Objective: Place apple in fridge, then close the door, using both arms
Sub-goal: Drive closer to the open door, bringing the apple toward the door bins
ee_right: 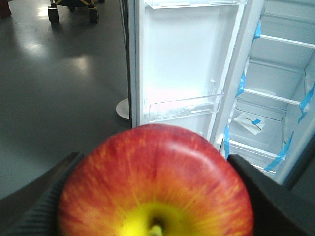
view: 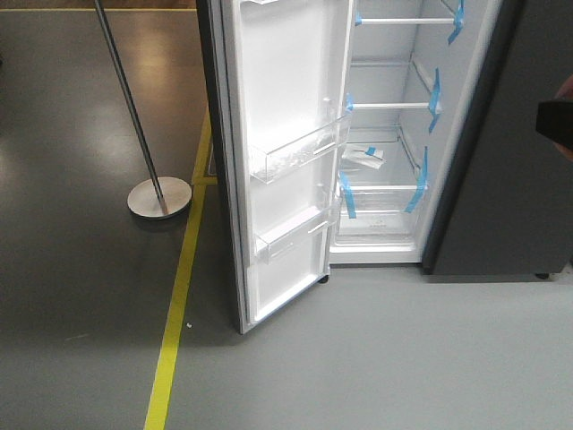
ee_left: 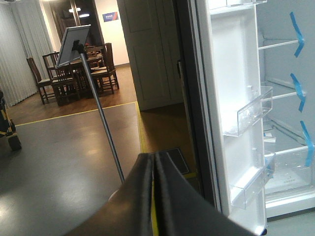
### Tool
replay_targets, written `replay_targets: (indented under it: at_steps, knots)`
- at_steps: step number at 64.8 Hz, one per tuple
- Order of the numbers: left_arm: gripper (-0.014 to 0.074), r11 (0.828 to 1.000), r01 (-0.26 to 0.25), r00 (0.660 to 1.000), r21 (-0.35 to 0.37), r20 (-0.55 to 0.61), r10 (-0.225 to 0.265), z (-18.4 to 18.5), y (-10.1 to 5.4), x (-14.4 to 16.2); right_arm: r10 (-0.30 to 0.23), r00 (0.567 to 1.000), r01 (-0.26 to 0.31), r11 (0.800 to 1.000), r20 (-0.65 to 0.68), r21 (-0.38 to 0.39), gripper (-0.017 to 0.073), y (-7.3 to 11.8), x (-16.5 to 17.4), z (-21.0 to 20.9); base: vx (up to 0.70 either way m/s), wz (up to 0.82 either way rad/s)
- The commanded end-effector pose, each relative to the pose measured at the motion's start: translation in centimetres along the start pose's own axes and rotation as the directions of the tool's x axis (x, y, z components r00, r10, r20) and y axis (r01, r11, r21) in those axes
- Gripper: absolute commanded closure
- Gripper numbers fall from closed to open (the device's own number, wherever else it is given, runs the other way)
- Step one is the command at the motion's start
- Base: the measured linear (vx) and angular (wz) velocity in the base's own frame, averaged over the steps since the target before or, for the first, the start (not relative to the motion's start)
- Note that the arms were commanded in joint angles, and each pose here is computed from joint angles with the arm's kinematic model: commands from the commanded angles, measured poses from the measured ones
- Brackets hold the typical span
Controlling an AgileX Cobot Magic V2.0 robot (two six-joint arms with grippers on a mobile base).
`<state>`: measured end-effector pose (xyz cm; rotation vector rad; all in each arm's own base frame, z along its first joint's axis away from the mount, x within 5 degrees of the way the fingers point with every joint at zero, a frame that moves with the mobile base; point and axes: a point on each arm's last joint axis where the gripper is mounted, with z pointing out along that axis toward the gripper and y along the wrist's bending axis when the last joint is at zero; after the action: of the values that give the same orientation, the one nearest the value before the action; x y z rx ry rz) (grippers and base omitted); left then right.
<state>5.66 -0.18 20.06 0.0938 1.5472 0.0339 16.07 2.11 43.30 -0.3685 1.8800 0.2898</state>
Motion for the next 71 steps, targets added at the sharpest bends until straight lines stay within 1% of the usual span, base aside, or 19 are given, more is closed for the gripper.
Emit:
replay_targets:
  at_steps: [1, 71]
  knots:
    - [0.0600, 1.000, 0.013, 0.994, 0.012, 0.105, -0.014, -0.23, -0.04, -1.37, 0.007, 0.995, -0.010, 1.000, 0.102, 0.030, 0.0500, -0.01, -1.41, -0.73, 0.08, 0.03]
    - [0.0600, 1.000, 0.014, 0.994, 0.012, 0.105, -0.015, -0.23, -0.04, -1.37, 0.007, 0.995, -0.010, 1.000, 0.102, 0.030, 0.0500, -0.01, -1.41, -0.73, 0.09, 0.03]
